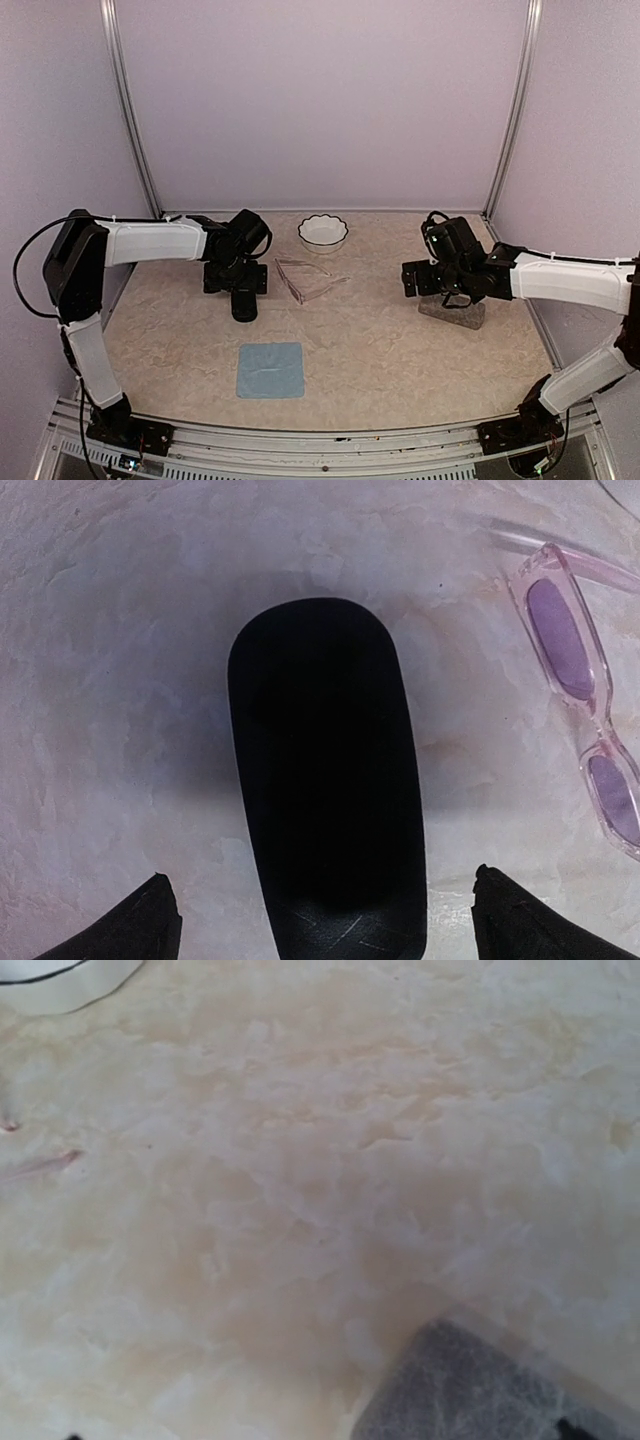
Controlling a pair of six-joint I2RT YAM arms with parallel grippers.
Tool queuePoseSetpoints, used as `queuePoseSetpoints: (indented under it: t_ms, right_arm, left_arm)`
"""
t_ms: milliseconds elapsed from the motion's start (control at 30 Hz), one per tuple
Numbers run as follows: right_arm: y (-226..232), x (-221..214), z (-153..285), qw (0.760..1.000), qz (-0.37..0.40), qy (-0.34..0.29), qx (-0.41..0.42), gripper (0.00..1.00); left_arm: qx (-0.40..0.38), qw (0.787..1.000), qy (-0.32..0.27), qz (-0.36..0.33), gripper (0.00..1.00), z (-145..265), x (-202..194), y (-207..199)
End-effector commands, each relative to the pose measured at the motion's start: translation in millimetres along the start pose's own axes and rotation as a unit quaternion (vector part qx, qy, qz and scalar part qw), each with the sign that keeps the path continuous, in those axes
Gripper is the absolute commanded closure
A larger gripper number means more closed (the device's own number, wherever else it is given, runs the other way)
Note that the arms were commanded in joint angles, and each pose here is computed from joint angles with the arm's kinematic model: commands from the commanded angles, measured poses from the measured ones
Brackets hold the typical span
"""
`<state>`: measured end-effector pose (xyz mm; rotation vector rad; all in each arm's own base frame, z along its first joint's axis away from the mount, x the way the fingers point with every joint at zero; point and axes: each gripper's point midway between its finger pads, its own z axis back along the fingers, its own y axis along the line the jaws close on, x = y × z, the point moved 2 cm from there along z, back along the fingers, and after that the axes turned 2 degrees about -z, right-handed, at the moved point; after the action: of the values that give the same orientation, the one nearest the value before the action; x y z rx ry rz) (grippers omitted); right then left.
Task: Organize the sunglasses
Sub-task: Pick up the sunglasses case from the center of the board.
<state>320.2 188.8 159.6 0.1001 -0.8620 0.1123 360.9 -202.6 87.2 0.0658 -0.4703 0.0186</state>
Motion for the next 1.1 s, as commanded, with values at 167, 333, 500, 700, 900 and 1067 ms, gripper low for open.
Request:
queuePoseSetpoints:
  t_ms: [167,333,500,700,900,1067]
  right_arm:
    - [-12,-1,4,0.999,-0.026,-0.011,-0.030,0.00]
    - [-13,-3,4,0.999,-0.026,-0.009,-0.029,0.00]
    - [-12,-3,5,0.999,-0.028,-0.010,-0.026,0.00]
    - [-13,-5,3,0.999,-0.025,-0.007,-0.026,0.00]
    - [-11,-6,1,0.999,-0.022,-0.004,-0.023,0.00]
    - [-10,-7,0,1.000,-0.022,-0.003,-0.022,0.00]
  left_arm:
    - [0.034,0.999,-0.002,0.024,0.02,-11,4,0]
    - [0.043,0.999,0.008,0.018,0.07,-23,0,-1]
    - [0.045,0.999,0.018,0.015,0.12,-34,-5,-4]
    - [0.046,0.999,0.016,0.016,0.19,-36,-1,-6]
    - [0.054,0.998,0.009,0.018,0.22,-31,2,-3]
    - [0.053,0.998,0.008,0.019,0.24,-29,3,-2]
